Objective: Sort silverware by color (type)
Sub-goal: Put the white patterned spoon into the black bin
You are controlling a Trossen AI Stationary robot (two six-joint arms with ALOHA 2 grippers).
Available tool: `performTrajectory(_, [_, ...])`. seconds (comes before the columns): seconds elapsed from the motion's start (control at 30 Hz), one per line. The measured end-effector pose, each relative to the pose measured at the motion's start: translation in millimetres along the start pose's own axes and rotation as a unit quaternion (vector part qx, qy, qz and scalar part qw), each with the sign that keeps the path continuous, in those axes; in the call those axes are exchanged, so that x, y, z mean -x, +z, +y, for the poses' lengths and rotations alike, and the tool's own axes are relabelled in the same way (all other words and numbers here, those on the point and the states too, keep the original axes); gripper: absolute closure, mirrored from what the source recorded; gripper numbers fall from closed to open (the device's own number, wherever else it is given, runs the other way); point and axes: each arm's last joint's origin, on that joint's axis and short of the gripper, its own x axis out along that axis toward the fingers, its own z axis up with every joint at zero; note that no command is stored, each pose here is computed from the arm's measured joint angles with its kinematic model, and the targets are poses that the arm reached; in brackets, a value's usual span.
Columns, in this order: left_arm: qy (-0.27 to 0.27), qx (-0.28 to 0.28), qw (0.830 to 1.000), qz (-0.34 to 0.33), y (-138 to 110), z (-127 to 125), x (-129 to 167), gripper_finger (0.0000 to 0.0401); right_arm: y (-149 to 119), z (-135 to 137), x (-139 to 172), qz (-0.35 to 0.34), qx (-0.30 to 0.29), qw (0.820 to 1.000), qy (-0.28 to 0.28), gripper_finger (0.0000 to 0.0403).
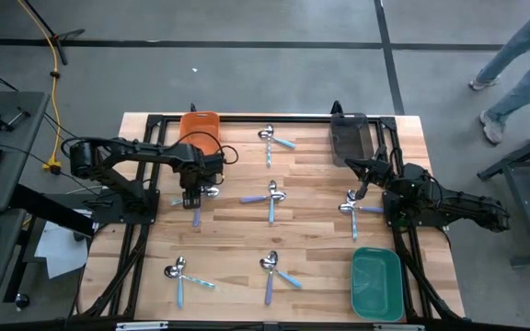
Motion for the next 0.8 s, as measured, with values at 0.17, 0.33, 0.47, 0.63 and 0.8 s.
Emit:
performTrajectory(0.17, [0.001, 0.004, 0.999, 0.039, 5.6, 1.4, -15.0, 0.0243, 0.1, 0.0, 0.0, 0.0, 0.0, 1.0, 0.0, 0.0402])
performTrajectory(0.33, [0.011, 0.003, 0.997, 0.074, 10.0, 2.8, -26.2, 0.0243, 0.1, 0.0, 0.0, 0.0, 0.0, 1.0, 0.0, 0.0402])
performTrajectory(0.47, [0.012, 0.003, 0.997, 0.078, 10.6, 2.9, -27.4, 0.0247, 0.0, 0.0, 0.0, 0.0, 0.0, 1.0, 0.0, 0.0402])
performTrajectory(0.63, [0.02, -0.002, 0.997, 0.069, 8.5, 1.4, -24.5, 0.0281, 0.0, 0.0, 0.0, 0.0, 0.0, 1.0, 0.0, 0.0402])
performTrajectory(0.8, [0.022, -0.006, 0.997, 0.073, 7.2, 1.5, -24.0, 0.033, 0.0, 0.0, 0.0, 0.0, 0.0, 1.0, 0.0, 0.0402])
